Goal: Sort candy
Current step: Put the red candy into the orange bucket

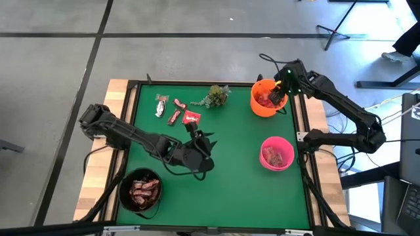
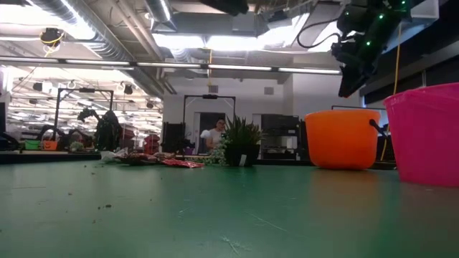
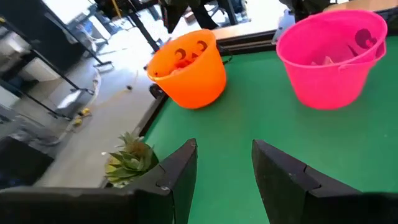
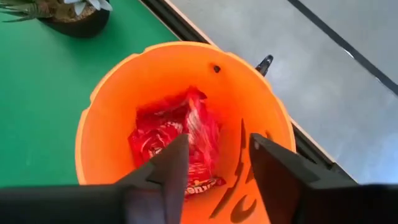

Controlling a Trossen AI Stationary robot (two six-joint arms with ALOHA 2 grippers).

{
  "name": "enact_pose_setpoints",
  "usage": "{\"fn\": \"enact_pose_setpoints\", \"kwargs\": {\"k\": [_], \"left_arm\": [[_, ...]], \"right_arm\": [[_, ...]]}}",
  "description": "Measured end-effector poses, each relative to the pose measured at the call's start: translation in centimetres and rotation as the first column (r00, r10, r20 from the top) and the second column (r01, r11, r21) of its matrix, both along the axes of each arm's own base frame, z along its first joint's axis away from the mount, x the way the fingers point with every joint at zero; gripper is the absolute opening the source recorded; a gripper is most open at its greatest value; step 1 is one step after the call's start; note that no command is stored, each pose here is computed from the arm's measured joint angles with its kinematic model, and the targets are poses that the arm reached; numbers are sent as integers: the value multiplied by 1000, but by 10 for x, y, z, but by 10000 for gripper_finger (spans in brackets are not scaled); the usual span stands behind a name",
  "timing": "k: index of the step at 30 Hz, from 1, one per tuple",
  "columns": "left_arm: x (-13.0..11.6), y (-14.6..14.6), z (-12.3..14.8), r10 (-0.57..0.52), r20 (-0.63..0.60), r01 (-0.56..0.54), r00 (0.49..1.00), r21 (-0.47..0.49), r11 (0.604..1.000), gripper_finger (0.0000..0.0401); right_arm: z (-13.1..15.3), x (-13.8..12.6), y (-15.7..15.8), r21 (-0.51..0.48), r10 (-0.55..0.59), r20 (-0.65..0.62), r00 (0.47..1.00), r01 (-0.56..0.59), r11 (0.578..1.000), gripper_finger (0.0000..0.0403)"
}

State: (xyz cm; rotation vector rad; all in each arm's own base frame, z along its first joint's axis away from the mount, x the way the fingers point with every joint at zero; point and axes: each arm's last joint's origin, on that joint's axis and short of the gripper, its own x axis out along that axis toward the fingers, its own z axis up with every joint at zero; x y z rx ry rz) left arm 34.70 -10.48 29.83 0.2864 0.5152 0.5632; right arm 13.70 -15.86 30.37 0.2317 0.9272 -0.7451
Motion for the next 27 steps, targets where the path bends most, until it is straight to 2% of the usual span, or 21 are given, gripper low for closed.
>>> {"fn": "enact_pose_setpoints", "kwargs": {"k": [6, 10, 14, 19, 24, 27], "left_arm": [[2, 31, -4, 20, -84, -23, 996, -44, 999, 148], [-7, 73, -3, 96, -171, -120, 981, -138, 983, 148], [-14, 128, -10, 170, -285, -241, 944, -240, 940, 147], [-16, 185, -24, 156, -362, -292, 919, -357, 887, 148], [-18, 222, -43, 134, -417, -331, 899, -447, 831, 152], [-17, 234, -58, 113, -459, -349, 881, -471, 810, 171]], "right_arm": [[14, 1, 1, -1, 31, 56, 998, -31, 1000, 223], [32, 3, 6, 5, 125, 190, 974, -128, 992, 231], [50, 2, 16, -54, 254, 347, 903, -251, 966, 225], [68, 2, 39, -163, 397, 430, 811, -363, 918, 212], [79, 2, 64, -237, 503, 454, 736, -444, 864, 207], [83, 4, 75, -266, 550, 457, 699, -482, 835, 207]]}}
